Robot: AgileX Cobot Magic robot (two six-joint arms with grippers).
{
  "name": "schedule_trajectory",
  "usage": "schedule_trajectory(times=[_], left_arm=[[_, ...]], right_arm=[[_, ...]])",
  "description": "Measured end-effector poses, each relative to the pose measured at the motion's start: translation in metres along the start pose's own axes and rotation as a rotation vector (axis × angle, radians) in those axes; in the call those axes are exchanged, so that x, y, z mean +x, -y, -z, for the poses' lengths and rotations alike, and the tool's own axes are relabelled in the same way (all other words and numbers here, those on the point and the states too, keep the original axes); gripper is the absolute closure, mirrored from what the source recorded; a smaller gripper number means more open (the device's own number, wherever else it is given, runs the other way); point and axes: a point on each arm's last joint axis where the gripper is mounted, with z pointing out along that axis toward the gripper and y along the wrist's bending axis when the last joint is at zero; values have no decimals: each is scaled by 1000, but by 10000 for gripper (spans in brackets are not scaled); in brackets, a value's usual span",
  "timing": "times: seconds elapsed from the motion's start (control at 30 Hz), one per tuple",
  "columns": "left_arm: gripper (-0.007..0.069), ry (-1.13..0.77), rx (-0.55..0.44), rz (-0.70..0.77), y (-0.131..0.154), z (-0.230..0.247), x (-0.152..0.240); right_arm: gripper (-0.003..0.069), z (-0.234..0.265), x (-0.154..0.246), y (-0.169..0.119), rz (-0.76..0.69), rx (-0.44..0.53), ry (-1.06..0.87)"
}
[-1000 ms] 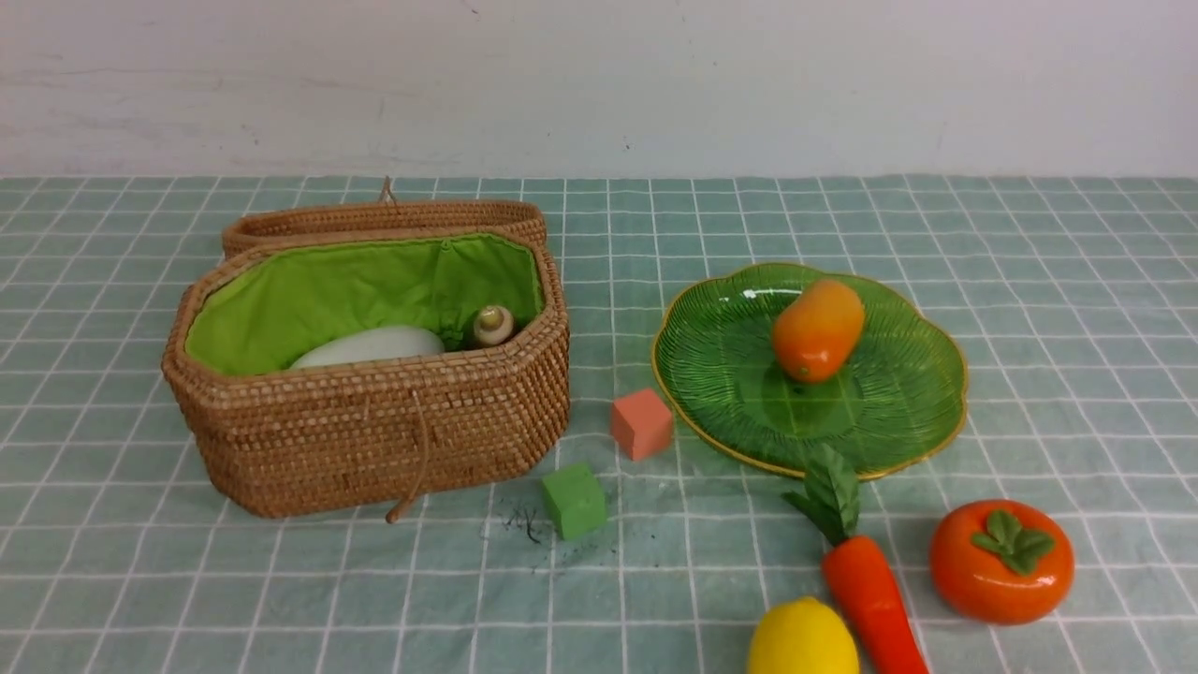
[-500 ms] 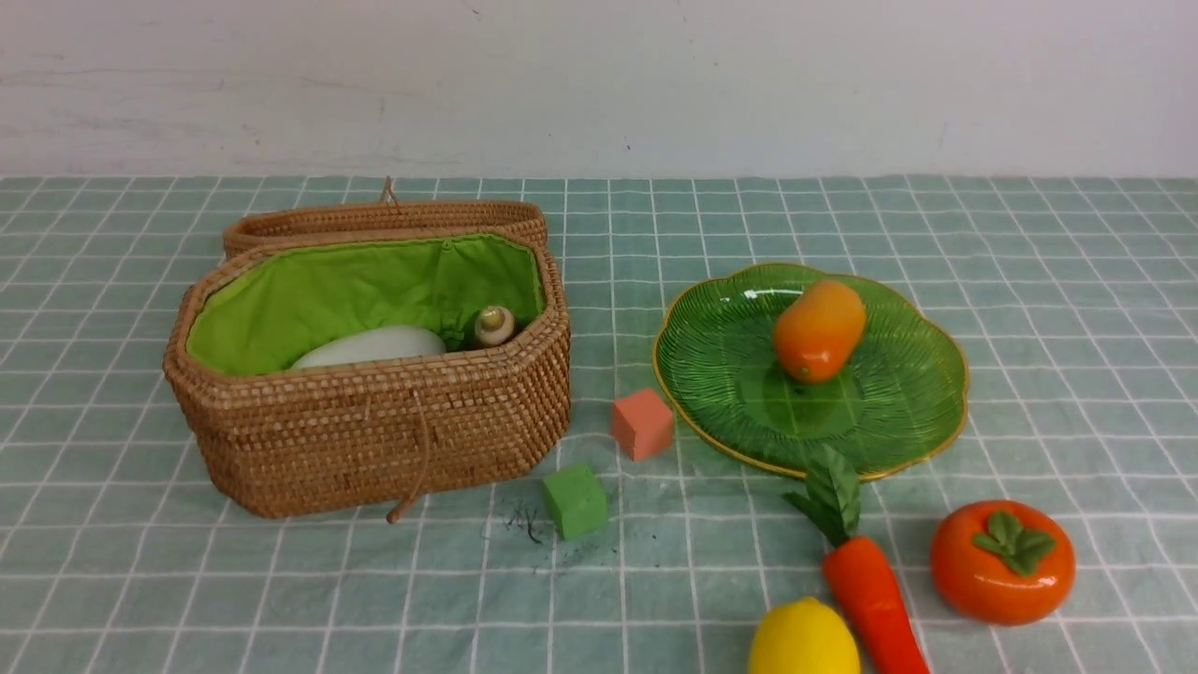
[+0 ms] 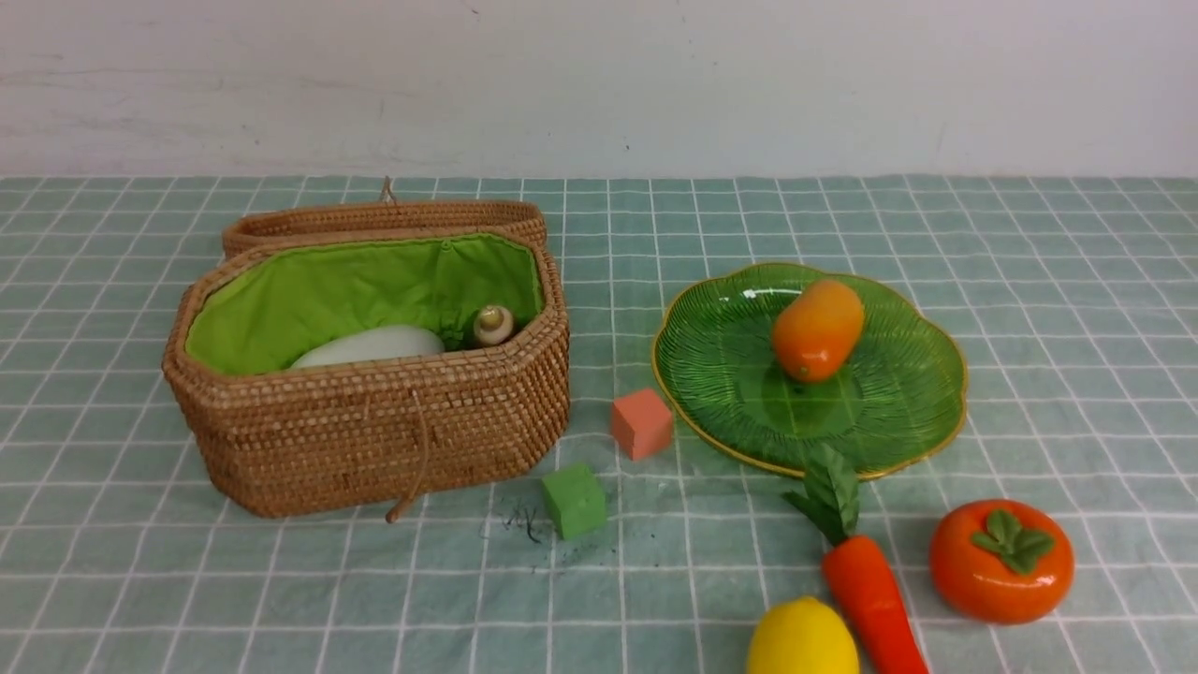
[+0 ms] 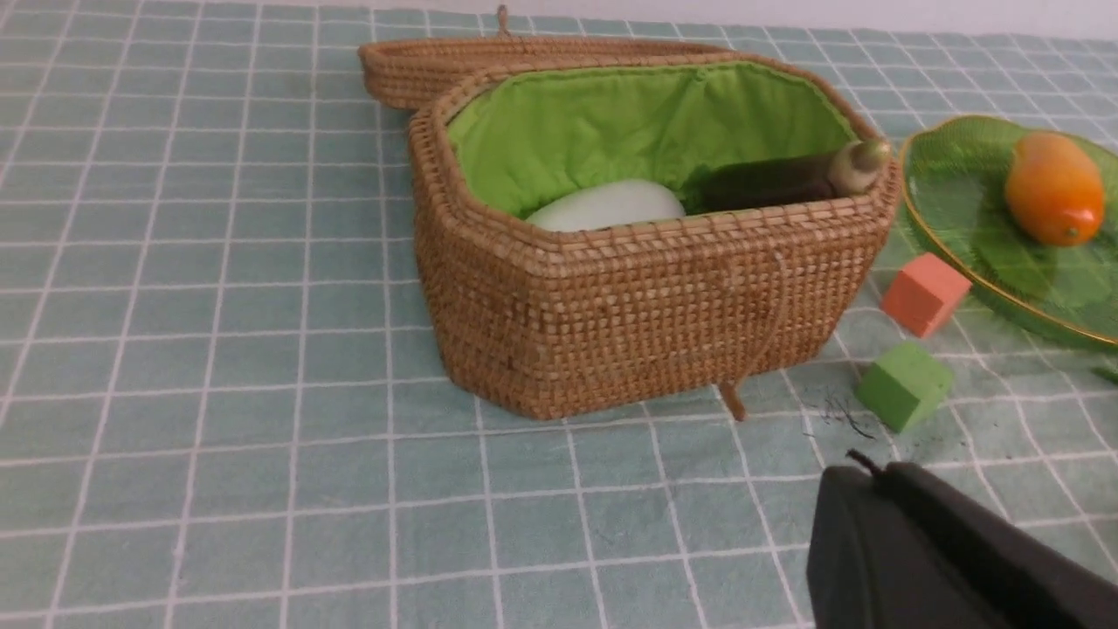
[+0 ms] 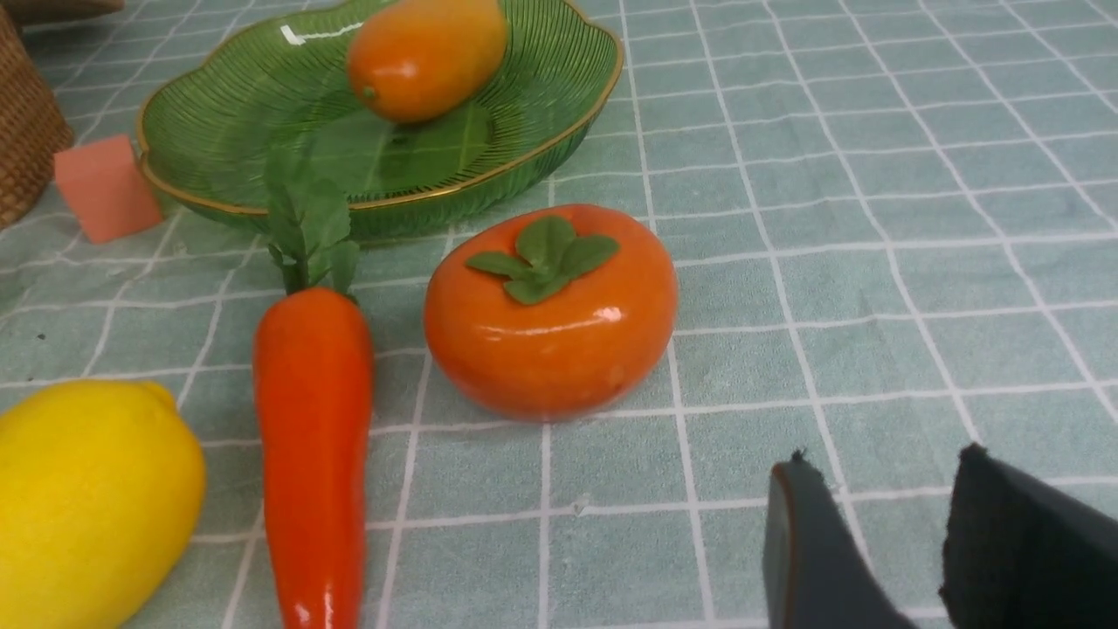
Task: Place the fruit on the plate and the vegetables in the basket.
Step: Grab a tomato with your right arm and place it on the plate on the right.
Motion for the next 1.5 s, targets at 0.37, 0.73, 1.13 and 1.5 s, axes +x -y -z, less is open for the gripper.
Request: schedule_trajectory(times=[0.37,0.73,1.13,1.5], left_arm=[[638,165,-129,38,-23,-25,94],[636,22,-186,28,-34,-43,140],[628,24,-187,24,-34,-43,140],[619,26,-187,22,-34,-43,140]], right_arm=[[418,0,0,0,0,0,0],[418,0,0,0,0,0,0],[418,0,0,0,0,0,0],[418,0,0,0,0,0,0]])
